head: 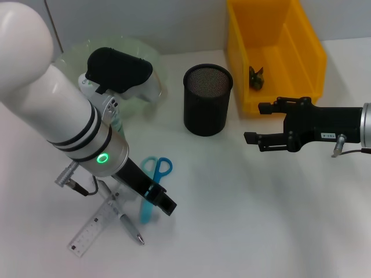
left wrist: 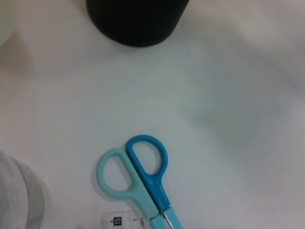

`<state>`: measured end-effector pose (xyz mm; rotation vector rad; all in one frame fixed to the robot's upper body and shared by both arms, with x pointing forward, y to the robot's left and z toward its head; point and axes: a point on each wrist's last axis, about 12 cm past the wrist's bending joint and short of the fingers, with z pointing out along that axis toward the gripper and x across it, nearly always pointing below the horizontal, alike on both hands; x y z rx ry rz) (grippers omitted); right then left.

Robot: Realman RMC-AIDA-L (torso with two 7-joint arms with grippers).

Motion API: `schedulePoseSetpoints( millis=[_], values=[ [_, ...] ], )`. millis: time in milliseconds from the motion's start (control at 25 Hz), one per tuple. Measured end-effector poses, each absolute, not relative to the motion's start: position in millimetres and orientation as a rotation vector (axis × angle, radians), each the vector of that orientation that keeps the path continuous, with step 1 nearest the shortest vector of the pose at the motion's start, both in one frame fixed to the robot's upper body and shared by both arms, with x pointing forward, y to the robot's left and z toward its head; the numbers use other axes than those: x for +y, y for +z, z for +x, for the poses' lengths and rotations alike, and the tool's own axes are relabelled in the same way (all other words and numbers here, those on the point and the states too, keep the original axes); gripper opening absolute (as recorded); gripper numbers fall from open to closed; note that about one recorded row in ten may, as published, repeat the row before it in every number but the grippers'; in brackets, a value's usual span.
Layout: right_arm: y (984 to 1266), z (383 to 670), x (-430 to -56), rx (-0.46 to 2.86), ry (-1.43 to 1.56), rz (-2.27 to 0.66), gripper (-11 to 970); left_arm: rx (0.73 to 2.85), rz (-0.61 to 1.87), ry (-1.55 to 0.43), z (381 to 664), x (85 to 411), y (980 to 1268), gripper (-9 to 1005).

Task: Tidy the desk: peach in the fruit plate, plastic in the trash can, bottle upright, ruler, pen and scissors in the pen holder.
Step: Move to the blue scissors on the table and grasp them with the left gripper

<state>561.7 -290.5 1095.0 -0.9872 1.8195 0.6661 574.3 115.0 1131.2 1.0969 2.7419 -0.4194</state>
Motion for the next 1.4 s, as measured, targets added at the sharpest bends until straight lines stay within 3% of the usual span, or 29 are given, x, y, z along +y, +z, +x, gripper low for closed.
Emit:
schedulePoseSetpoints(
  millis=[1400],
  values=[
    [1093.2, 559.6, -291.3, 1.826, 0.672, -0.983, 814, 2.746, 1.141, -0.388, 570.2, 111.7, 1125.8, 775]
  ],
)
